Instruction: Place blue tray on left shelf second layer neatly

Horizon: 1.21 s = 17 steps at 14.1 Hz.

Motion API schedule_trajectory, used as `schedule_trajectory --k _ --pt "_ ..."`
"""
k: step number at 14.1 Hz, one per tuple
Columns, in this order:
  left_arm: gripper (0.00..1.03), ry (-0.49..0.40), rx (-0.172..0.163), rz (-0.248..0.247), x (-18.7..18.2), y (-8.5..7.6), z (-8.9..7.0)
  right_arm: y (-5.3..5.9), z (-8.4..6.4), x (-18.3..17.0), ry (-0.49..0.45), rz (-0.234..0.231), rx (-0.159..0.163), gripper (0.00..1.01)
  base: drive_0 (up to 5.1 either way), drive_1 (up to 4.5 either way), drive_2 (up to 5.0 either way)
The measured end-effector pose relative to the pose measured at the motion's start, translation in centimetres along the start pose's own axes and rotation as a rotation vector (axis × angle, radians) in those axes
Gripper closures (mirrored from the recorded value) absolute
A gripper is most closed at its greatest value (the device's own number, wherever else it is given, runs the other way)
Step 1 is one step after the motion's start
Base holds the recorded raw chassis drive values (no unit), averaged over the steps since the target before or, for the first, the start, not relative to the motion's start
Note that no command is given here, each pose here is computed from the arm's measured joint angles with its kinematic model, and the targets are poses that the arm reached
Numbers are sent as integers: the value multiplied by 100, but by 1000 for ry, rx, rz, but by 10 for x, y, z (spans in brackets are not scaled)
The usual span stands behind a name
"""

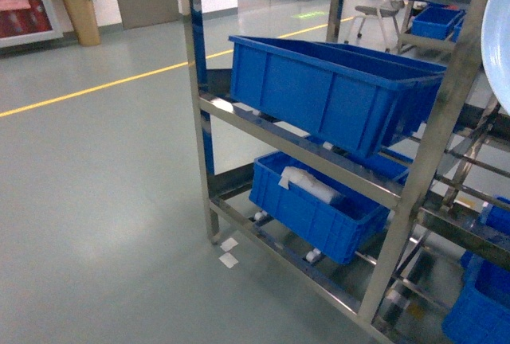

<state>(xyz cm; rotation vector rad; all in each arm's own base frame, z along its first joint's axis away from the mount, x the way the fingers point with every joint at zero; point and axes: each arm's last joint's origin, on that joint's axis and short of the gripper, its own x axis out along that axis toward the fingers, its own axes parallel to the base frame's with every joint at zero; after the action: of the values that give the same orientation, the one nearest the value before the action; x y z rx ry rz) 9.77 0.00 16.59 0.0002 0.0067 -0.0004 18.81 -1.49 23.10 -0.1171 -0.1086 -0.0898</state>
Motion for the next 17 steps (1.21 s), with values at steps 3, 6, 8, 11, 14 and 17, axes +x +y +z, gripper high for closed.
schedule_trajectory --k 3,6,8,11,14,17 --pt "5 -2 0 0 0 0 0 0 -1 0 6 1 0 99 -166 -166 -166" --pt "5 -2 0 0 0 0 0 0 -1 0 5 1 0 99 -169 -169 -169" --pt "5 -2 0 0 0 0 0 0 0 0 5 1 0 99 -151 -151 -151" --pt "5 -2 0 0 0 0 0 0 -1 0 6 1 0 99 -150 -150 -150" --pt "5 -2 0 0 0 0 0 0 -1 0 5 1 0 99 -154 -154 -154" --pt "5 -2 0 0 0 0 0 0 -1 0 6 1 0 99 -161 -161 -161"
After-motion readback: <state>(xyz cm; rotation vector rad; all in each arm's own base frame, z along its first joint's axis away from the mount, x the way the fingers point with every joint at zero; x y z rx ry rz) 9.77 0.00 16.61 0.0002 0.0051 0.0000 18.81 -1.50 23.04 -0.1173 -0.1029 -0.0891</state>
